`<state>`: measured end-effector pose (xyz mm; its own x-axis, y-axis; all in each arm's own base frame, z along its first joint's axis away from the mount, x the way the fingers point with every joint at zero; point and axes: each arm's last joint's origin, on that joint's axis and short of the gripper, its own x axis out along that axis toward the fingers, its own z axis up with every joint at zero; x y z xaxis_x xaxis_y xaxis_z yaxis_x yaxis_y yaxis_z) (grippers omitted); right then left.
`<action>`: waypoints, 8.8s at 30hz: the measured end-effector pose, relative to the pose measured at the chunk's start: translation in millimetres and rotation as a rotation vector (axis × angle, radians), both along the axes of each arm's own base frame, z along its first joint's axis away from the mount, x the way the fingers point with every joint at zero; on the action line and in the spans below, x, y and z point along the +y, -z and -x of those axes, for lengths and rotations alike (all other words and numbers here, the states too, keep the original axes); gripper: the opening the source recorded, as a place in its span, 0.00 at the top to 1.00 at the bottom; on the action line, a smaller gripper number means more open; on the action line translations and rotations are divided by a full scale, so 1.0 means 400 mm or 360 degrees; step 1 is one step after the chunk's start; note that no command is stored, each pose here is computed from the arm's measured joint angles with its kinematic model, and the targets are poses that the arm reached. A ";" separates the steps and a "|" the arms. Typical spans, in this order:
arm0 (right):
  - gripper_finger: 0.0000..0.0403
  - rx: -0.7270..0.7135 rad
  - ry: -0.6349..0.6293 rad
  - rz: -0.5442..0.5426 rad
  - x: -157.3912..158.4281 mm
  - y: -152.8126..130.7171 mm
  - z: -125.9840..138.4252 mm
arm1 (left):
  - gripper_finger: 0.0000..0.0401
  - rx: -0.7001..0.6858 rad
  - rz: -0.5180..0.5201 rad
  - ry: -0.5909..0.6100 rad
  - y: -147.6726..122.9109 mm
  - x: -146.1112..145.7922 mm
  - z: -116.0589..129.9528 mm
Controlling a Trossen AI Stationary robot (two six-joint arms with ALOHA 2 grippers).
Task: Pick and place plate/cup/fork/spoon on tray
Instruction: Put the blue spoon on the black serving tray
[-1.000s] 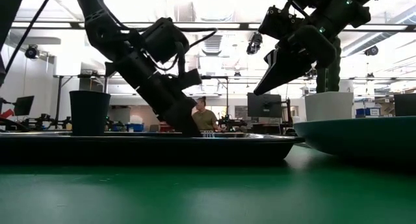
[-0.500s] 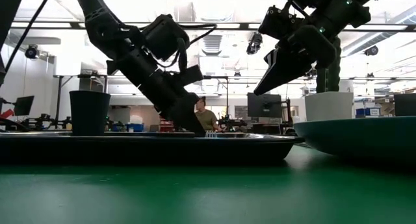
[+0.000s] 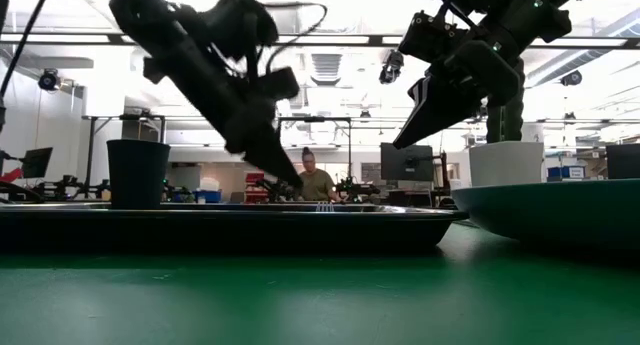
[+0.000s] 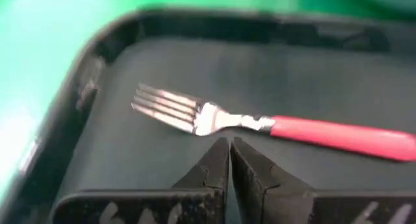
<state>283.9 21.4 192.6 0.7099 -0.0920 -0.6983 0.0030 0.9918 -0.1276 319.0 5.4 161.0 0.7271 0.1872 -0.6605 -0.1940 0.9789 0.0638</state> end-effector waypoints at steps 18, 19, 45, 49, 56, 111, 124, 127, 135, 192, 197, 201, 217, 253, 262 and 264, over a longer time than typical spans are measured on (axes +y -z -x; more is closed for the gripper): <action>0.93 -0.0001 -0.0003 0.0005 0.000 0.000 0.000 | 1.00 -0.0271 -0.0428 -0.0578 -0.223 0.092 0.112; 0.93 0.0002 -0.0008 0.0009 0.000 0.000 0.001 | 1.00 -0.0280 -0.0405 -0.0632 -0.229 0.109 0.113; 0.93 0.0031 0.0012 -0.0007 -0.003 -0.032 0.034 | 1.00 0.0257 0.0340 -0.1337 -0.008 0.453 0.109; 0.93 0.0033 0.0014 -0.0009 -0.003 -0.032 0.034 | 1.00 0.0192 0.0387 -0.1335 0.006 0.464 0.099; 0.93 0.0032 0.0016 -0.0012 -0.003 -0.032 0.034 | 0.97 0.0147 0.0350 -0.1350 0.004 0.474 0.097; 0.93 0.0059 0.0074 -0.0066 -0.003 -0.028 0.038 | 1.00 -0.0522 0.0184 -0.0859 -0.240 0.180 0.101; 0.93 0.0041 0.0058 -0.0053 -0.003 -0.029 0.036 | 1.00 -0.0126 0.0521 -0.0708 -0.114 -0.056 0.064; 0.93 0.0039 0.0055 -0.0050 -0.003 -0.030 0.035 | 1.00 0.0053 0.0552 -0.0832 -0.065 -0.066 0.070; 0.93 0.0039 0.0053 -0.0048 -0.003 -0.030 0.035 | 1.00 0.0261 0.0545 -0.0970 0.022 -0.072 0.060; 0.93 0.0041 0.0055 -0.0050 -0.003 -0.030 0.035 | 0.96 0.0993 0.0350 -0.0170 0.015 -0.105 0.177; 0.93 0.0040 0.0054 -0.0050 -0.003 -0.030 0.035 | 0.96 0.0909 0.0392 -0.0150 0.028 -0.107 0.174; 0.93 0.0040 0.0054 -0.0049 -0.003 -0.030 0.035 | 0.96 0.0842 0.0420 -0.0145 0.024 -0.110 0.162; 0.93 0.0040 0.0053 -0.0047 -0.003 -0.030 0.035 | 0.96 0.0773 0.0507 -0.0170 0.014 -0.115 0.149; 0.93 -0.0008 0.0055 -0.0055 -0.003 -0.032 0.031 | 0.96 0.0660 0.0585 -0.0111 0.018 -0.136 0.133; 0.93 -0.0095 0.0111 -0.0130 0.000 -0.030 0.015 | 0.96 0.0507 0.0551 -0.0114 0.012 -0.138 0.115; 0.93 -0.0103 0.0146 -0.0169 0.001 -0.026 0.010 | 0.96 0.0459 0.0538 -0.0113 0.009 -0.138 0.108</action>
